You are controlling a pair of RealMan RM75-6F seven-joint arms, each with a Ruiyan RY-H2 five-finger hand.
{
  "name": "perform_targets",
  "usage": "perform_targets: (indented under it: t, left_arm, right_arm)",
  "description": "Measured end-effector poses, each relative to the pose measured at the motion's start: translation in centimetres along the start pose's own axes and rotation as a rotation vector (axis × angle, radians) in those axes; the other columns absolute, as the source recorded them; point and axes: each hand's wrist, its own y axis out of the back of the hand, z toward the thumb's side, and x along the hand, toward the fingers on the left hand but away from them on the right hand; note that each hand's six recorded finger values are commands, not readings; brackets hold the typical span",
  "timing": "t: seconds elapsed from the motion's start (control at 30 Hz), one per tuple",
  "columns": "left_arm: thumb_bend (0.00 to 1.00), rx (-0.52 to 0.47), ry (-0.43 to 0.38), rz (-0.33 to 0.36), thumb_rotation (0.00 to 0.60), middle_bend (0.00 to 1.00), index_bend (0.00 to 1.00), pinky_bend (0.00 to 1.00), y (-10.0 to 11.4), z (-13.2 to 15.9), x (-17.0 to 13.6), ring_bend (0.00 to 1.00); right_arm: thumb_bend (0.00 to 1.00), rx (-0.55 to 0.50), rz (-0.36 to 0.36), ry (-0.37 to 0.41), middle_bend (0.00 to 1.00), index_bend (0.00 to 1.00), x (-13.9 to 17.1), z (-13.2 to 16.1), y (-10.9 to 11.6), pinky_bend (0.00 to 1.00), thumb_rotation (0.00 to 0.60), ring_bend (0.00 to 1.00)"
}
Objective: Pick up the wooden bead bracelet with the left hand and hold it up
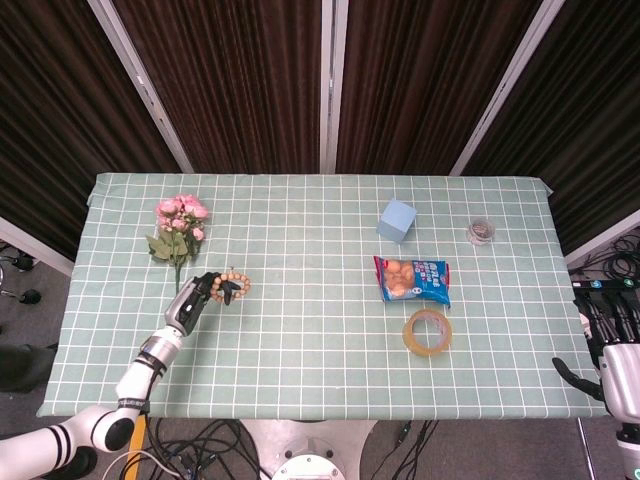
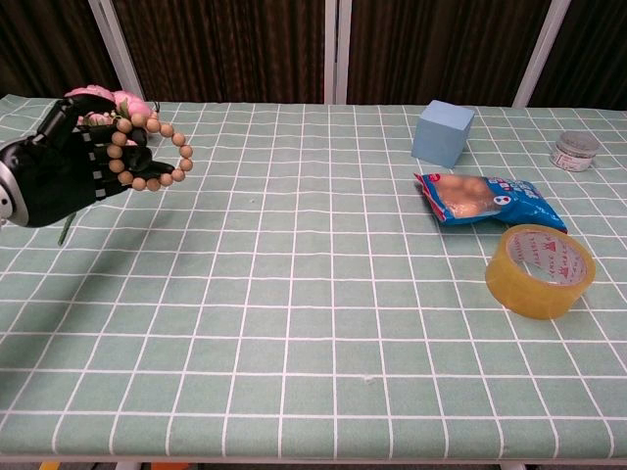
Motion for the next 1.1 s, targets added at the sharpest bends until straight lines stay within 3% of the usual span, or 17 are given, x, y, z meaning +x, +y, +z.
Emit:
perform_targets:
  t: [0.17,0.5,0.83,1.1]
  left_arm:
    - [0.50,0.000,0.006,0.010,0.279,0.70,0.62,0.03,0.16,-0.12,0.06,0.33]
    - [0.52,-0.005,0.020,0.021,0.335,0.70,0.63,0.03,0.26,-0.39,0.07,0.33]
    - [0.59,-0.010,0.017,0.025,0.331,0.68,0.62,0.03,0.27,-0.21,0.15,0.33]
    - [0.62,-0.008,0.014,0.017,0.305,0.60,0.57,0.03,0.04,-0.18,0.17,0.33]
  right_arm:
    - [0.06,-0.001,0.002,-0.002,0.21,0.09,-0.06,-0.05,-0.06,0.00,0.600,0.06]
    - [0.06,-0.001,0.001,-0.001,0.21,0.09,-0.17,-0.09,-0.07,0.00,0.600,0.06]
    - [0.06,-0.005,-0.003,0.001,0.22,0.09,-0.29,-0.13,-0.11,0.00,0.600,0.06]
    - [0.06,-0.006,-0.005,-0.001,0.22,0.09,-0.37,-0.23,-0.10,0.00,0.600,0.06]
